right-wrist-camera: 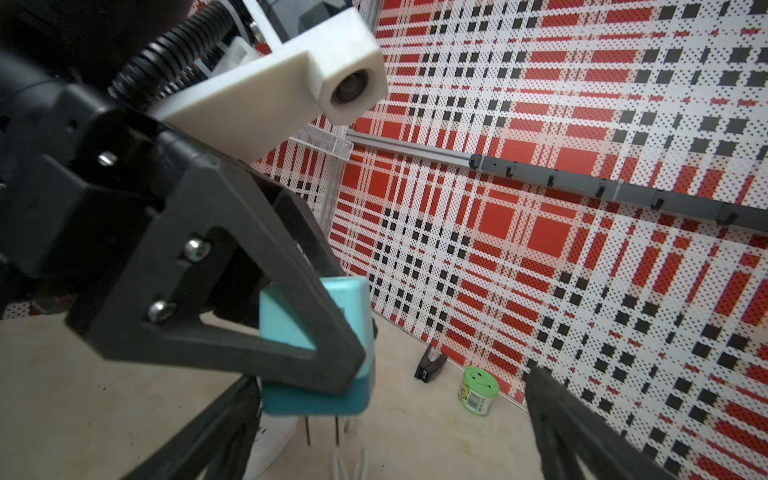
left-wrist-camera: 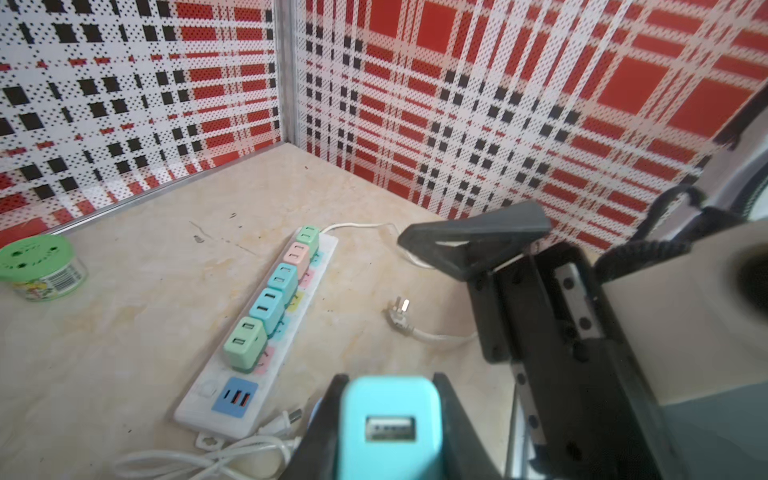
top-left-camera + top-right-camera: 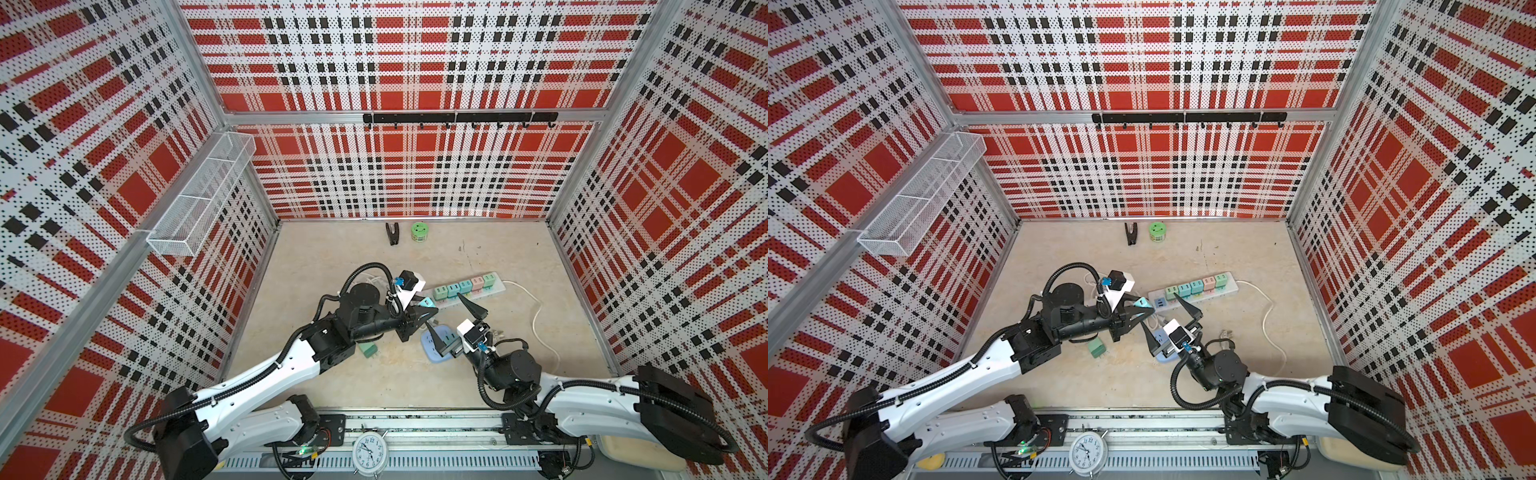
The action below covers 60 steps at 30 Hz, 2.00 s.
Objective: Insert the plug
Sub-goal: 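Open the right gripper and withdraw it while the left gripper holds the adapter, then move the teal adapter over the round light-blue strip with the left gripper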
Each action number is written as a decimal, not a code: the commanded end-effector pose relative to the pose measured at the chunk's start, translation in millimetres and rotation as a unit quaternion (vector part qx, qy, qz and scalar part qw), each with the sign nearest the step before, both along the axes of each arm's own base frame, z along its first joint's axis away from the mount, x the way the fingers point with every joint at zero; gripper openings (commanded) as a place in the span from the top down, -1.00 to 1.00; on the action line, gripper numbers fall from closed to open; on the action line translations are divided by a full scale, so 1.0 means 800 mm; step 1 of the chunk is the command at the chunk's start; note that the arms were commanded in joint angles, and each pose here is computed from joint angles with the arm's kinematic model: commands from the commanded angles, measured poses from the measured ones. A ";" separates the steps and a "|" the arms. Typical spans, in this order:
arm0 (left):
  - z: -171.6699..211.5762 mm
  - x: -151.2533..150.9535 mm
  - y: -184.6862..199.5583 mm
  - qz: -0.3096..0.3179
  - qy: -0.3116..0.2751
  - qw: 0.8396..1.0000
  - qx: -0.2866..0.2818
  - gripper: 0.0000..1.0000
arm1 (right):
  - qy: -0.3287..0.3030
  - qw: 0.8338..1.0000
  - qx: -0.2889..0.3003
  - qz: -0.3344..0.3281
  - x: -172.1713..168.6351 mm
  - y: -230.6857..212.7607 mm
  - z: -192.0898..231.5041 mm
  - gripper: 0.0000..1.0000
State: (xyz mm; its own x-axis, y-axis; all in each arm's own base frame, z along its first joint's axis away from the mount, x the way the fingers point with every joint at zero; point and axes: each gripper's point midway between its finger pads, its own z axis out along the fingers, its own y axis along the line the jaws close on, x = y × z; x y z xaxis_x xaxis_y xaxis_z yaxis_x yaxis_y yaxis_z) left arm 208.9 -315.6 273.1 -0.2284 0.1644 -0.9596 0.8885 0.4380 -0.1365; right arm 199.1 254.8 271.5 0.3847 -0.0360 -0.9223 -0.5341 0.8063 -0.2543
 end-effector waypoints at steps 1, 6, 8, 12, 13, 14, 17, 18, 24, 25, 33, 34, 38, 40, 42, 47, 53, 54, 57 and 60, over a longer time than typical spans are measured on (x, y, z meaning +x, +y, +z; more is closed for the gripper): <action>-0.046 0.003 0.007 0.004 -0.031 0.998 0.060 1.00 | 0.007 0.998 0.045 -0.043 0.010 -0.033 0.010 -1.00; -0.084 -0.013 0.003 -0.028 -0.062 0.993 0.093 1.00 | 0.060 0.993 0.050 -0.088 0.054 -0.068 -0.014 -1.00; -0.094 -0.014 -0.004 -0.038 -0.073 0.991 0.101 1.00 | 0.093 0.987 0.066 -0.116 0.077 -0.094 -0.027 -1.00; -0.119 -0.020 -0.022 -0.061 -0.072 0.987 0.133 1.00 | 0.139 0.973 0.094 -0.161 0.103 -0.145 -0.049 -1.00; -0.124 -0.020 -0.026 -0.057 -0.070 0.986 0.139 1.00 | 0.145 0.969 0.100 -0.175 0.106 -0.157 -0.053 -1.00; -0.128 -0.020 -0.030 -0.054 -0.063 0.986 0.142 1.00 | 0.150 0.964 0.110 -0.192 0.109 -0.170 -0.058 -1.00; -0.142 -0.029 -0.036 -0.059 -0.046 0.986 0.152 1.00 | 0.167 0.952 0.133 -0.219 0.113 -0.198 -0.073 -1.00; -0.147 -0.032 -0.037 -0.061 -0.043 0.985 0.156 1.00 | 0.171 0.950 0.137 -0.221 0.115 -0.203 -0.077 -1.00; -0.164 -0.029 -0.042 -0.038 -0.032 0.989 0.138 1.00 | 0.189 0.940 0.132 -0.250 0.133 -0.215 -0.102 -1.00; -0.170 -0.028 -0.043 -0.035 -0.034 0.991 0.128 1.00 | 0.193 0.940 0.128 -0.249 0.135 -0.212 -0.108 -1.00; -0.196 -0.014 -0.049 -0.015 -0.021 0.989 0.144 1.00 | 0.212 0.936 0.114 -0.256 0.154 -0.205 -0.125 -1.00; -0.195 -0.012 -0.050 -0.014 -0.025 0.989 0.142 1.00 | 0.215 0.933 0.115 -0.264 0.156 -0.208 -0.126 -1.00; -0.196 -0.003 -0.052 -0.017 -0.019 0.990 0.137 1.00 | 0.216 0.925 0.126 -0.287 0.157 -0.220 -0.127 -1.00; -0.202 -0.002 -0.055 -0.022 -0.010 0.990 0.136 1.00 | 0.217 0.923 0.131 -0.291 0.157 -0.223 -0.127 -1.00; -0.211 -0.002 -0.058 -0.026 -0.004 0.990 0.140 1.00 | 0.220 0.921 0.132 -0.294 0.157 -0.225 -0.129 -1.00; -0.223 -0.002 -0.057 -0.023 0.004 0.989 0.147 1.00 | 0.231 0.918 0.129 -0.296 0.156 -0.226 -0.131 -1.00; -0.221 0.001 -0.064 -0.027 -0.004 0.991 0.135 1.00 | 0.233 0.919 0.128 -0.292 0.155 -0.225 -0.131 -1.00; -0.224 0.001 -0.066 -0.028 -0.001 0.990 0.137 1.00 | 0.234 0.919 0.128 -0.291 0.156 -0.225 -0.131 -1.00; -0.232 0.002 -0.072 -0.035 0.007 0.990 0.139 1.00 | 0.234 0.919 0.126 -0.290 0.157 -0.224 -0.131 -1.00; -0.237 0.001 -0.075 -0.039 0.016 0.989 0.141 1.00 | 0.235 0.920 0.125 -0.287 0.157 -0.222 -0.132 -1.00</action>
